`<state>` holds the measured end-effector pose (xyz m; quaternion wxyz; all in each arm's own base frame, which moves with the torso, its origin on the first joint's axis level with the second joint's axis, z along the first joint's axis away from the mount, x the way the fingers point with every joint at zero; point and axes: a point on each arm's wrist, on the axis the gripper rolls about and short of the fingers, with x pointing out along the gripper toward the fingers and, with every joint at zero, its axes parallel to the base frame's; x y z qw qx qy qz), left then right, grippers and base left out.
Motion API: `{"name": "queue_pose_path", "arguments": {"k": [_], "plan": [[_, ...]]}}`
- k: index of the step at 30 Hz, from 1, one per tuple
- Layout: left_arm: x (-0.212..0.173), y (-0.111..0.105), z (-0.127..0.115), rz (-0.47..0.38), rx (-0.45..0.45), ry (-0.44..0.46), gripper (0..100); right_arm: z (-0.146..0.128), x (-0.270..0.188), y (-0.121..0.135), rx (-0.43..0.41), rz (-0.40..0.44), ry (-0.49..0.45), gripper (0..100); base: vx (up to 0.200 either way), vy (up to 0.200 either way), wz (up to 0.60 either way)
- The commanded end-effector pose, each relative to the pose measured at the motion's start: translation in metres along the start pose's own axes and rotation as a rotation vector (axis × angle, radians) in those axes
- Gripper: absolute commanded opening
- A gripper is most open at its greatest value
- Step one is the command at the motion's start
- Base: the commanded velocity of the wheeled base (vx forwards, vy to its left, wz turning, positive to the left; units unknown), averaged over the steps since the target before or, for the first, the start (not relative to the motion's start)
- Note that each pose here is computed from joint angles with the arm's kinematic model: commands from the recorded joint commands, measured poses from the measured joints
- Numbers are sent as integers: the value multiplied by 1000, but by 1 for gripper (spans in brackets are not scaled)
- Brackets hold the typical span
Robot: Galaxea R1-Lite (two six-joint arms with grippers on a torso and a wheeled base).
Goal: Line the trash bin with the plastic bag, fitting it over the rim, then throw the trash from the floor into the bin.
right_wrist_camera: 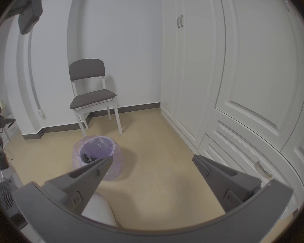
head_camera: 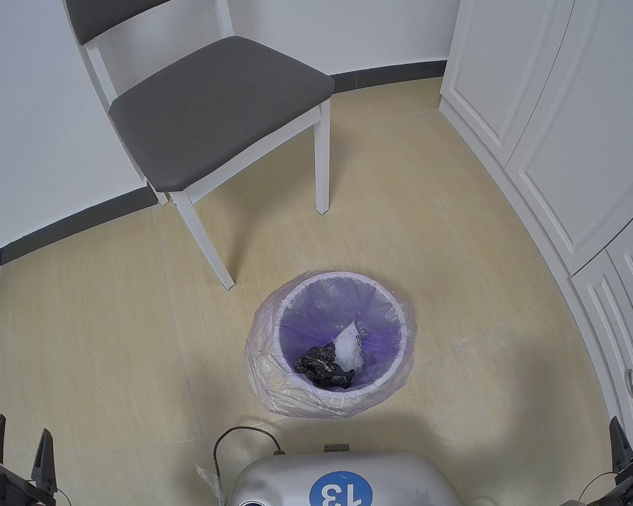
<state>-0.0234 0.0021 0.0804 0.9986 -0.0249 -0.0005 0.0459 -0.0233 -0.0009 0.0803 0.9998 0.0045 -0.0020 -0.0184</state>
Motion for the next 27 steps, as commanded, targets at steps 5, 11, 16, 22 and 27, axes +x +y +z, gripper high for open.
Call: {"name": "queue_pose_path", "arguments": {"k": [5,11,16,22,27], "plan": [[0,-3,-5,-132,78,5,100,-5,1,0,23,-9,5,100,0,0,0],[0,-3,-5,-129,70,7,100,-5,0,0,26,-20,0,100,0,0,0],[1,-2,-4,-93,18,1,100,-5,1,0,3,-18,5,100,0,0,0],[1,-2,-4,-95,25,1,100,-5,1,0,-2,-15,5,100,0,0,0],[1,-2,-5,-95,45,1,100,-5,0,0,11,0,1,100,0,0,0]]}}
